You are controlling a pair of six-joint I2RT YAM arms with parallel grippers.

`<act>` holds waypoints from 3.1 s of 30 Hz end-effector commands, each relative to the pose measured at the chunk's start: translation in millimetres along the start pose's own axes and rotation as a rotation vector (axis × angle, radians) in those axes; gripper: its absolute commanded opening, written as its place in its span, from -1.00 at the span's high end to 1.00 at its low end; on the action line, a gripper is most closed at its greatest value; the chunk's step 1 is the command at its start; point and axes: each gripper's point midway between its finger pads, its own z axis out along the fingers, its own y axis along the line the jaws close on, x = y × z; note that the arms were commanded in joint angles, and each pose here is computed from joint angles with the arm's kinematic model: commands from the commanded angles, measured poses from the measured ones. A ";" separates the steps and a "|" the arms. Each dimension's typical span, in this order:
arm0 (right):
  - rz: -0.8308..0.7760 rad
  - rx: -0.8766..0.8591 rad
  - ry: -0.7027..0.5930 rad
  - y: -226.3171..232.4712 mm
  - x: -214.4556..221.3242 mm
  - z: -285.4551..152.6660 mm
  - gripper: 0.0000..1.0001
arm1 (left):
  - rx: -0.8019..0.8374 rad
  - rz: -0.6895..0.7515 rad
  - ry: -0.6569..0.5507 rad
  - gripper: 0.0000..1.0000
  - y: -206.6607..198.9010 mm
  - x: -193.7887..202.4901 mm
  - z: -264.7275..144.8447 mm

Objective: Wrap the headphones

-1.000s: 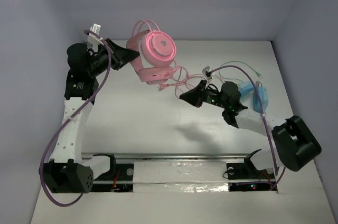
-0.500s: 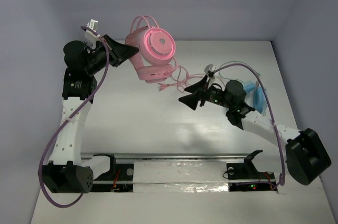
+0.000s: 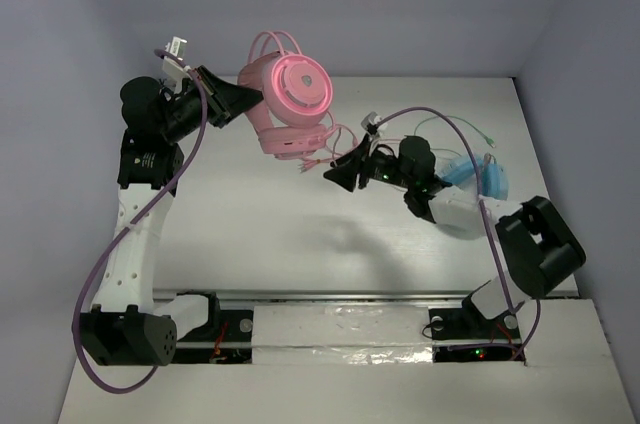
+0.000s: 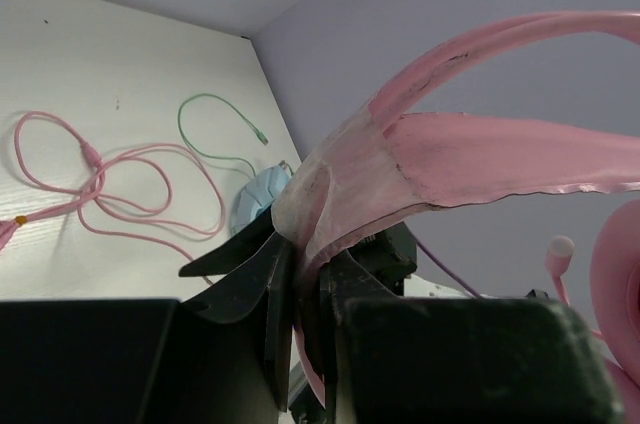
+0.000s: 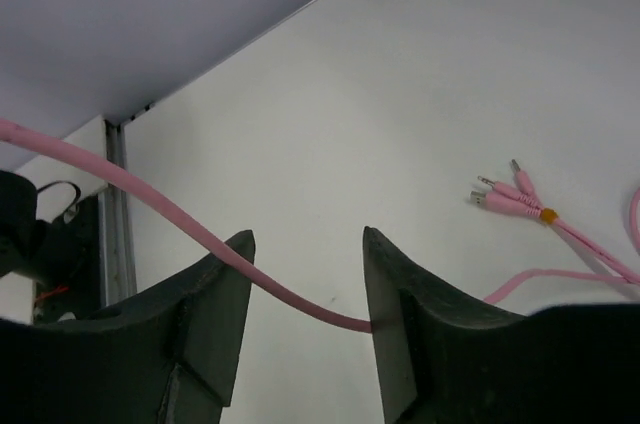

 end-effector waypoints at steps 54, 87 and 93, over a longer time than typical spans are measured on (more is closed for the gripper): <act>-0.232 0.697 0.304 117.4 -61.5 -65.6 1.00 | -0.860 0.154 -0.384 1.00 221.2 95.1 -63.6; -0.366 0.711 0.129 -10.9 -139.0 9.8 1.00 | -0.264 0.299 0.297 1.00 115.8 196.5 3.8; -0.254 0.798 0.024 -22.0 -137.8 -25.7 1.00 | -0.201 0.304 0.227 1.00 94.1 180.3 10.0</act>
